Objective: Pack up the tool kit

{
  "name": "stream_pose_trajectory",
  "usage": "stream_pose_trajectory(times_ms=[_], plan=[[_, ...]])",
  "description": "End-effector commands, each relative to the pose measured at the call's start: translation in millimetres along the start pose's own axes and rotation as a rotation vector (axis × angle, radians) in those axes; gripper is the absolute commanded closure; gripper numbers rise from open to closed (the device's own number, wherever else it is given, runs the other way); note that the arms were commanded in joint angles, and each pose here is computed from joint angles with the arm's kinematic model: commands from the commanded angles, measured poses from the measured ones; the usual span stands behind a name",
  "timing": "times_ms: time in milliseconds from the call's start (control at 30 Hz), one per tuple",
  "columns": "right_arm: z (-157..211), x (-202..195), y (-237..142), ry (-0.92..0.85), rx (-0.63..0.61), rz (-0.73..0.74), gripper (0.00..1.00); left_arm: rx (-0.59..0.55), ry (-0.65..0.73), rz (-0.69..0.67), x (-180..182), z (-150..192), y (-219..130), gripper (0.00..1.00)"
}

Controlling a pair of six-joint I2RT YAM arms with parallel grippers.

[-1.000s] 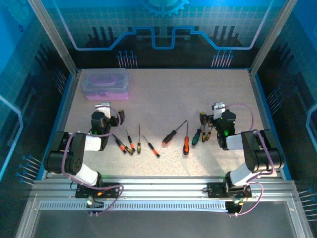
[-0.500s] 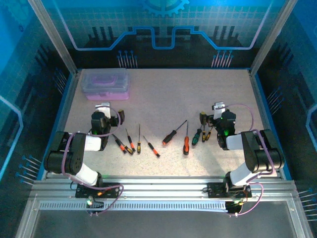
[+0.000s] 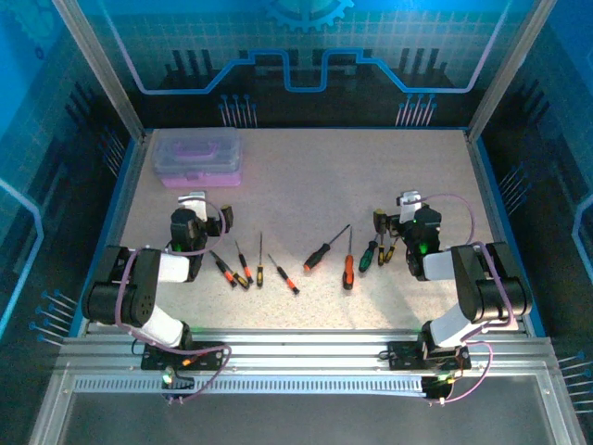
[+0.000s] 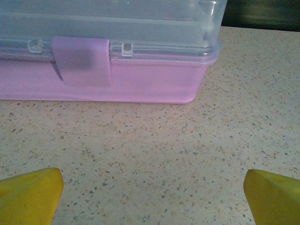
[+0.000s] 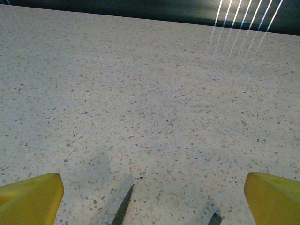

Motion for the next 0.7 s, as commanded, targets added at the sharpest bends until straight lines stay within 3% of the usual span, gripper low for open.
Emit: stream_pose_trajectory(times_ms=[0, 467, 667], plan=[[-13, -6, -2, 0.007, -0.051, 0.026, 0.0, -0.016, 0.014, 0.024, -2, -8, 3, 0.01], [-18, -1, 1, -0.017, -0.027, 0.001, 0.0, -0.015, 0.013, 0.018, -1, -11, 3, 0.01], [-60, 2, -7, -0.049, 0.038, 0.049, 0.0, 0.049, 0.013, 0.027, -10, -64, -12, 0.01]])
Point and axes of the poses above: each hand's point on the last joint's axis, 136 mm out from that joint toward the fingers, its own y axis out along the fingers, its own x axis along the line the jaws close on, z = x × y, the point moved 6 cm from there along -y, back along the fingers, and after that the axes turned 1 degree about -y, right-handed, at the moved point
